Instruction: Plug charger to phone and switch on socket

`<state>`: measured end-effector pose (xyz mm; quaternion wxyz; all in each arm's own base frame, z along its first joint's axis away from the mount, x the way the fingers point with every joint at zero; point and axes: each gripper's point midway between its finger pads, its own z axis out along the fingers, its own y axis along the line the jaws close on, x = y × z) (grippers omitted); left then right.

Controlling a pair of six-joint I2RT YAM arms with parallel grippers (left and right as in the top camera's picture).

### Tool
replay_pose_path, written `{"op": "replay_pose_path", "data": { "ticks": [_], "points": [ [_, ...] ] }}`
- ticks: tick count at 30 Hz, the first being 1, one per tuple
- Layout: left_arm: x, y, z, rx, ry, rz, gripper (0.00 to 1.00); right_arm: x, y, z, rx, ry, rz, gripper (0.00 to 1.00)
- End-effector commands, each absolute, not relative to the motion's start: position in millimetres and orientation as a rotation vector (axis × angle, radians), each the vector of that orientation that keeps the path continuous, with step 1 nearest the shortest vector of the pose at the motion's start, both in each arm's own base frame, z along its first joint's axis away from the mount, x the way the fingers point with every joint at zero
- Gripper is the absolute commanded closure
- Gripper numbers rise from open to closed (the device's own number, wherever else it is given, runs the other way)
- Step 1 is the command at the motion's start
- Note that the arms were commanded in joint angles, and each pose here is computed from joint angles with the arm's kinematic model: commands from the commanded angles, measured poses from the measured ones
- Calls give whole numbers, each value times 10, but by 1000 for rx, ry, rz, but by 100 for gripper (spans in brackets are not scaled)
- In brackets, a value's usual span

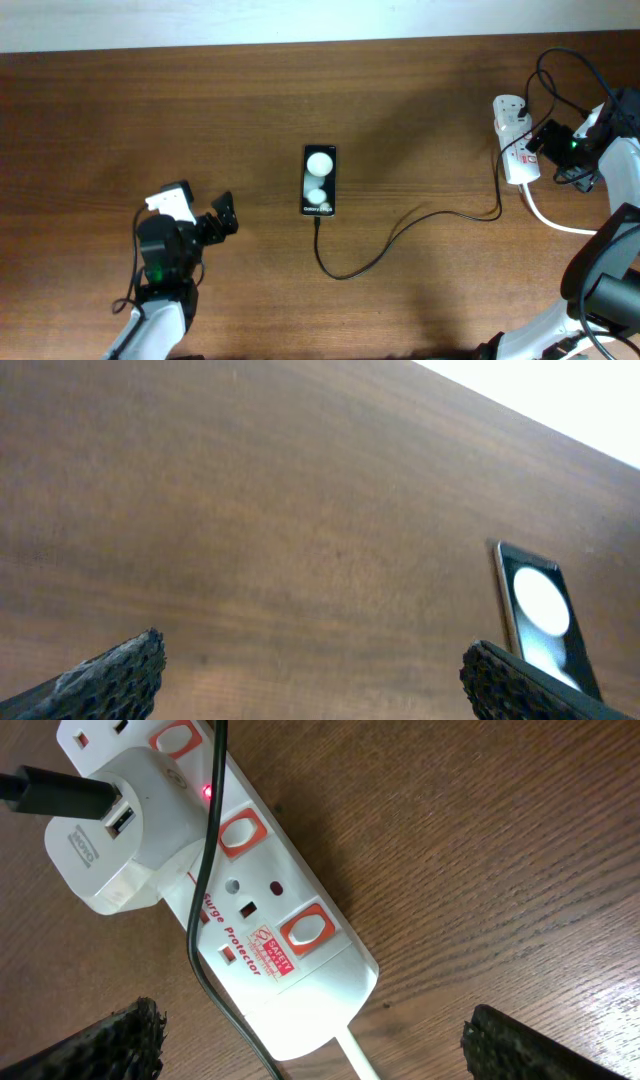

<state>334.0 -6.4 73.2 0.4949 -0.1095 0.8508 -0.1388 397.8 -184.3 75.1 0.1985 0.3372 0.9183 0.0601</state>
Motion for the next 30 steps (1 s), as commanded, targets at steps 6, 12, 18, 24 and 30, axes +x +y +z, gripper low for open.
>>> {"op": "replay_pose_path", "data": {
  "ticks": [6,12,18,24,30],
  "points": [
    [2963,-63,522,-273,2077,-306,1,4010,-1832,772,929,2567,168,1],
    [2745,-66,409,-280,2083,-296,1,4010,-1832,772,929,2567,168,1],
    [2594,3,401,-317,2115,-246,1,4010,-1832,772,929,2567,168,1],
    [2415,53,383,-345,2145,-203,1,4010,-1832,772,929,2567,168,1],
    [2453,37,674,-299,2023,-196,1,4010,-1832,772,929,2567,168,1]
  ]
}}
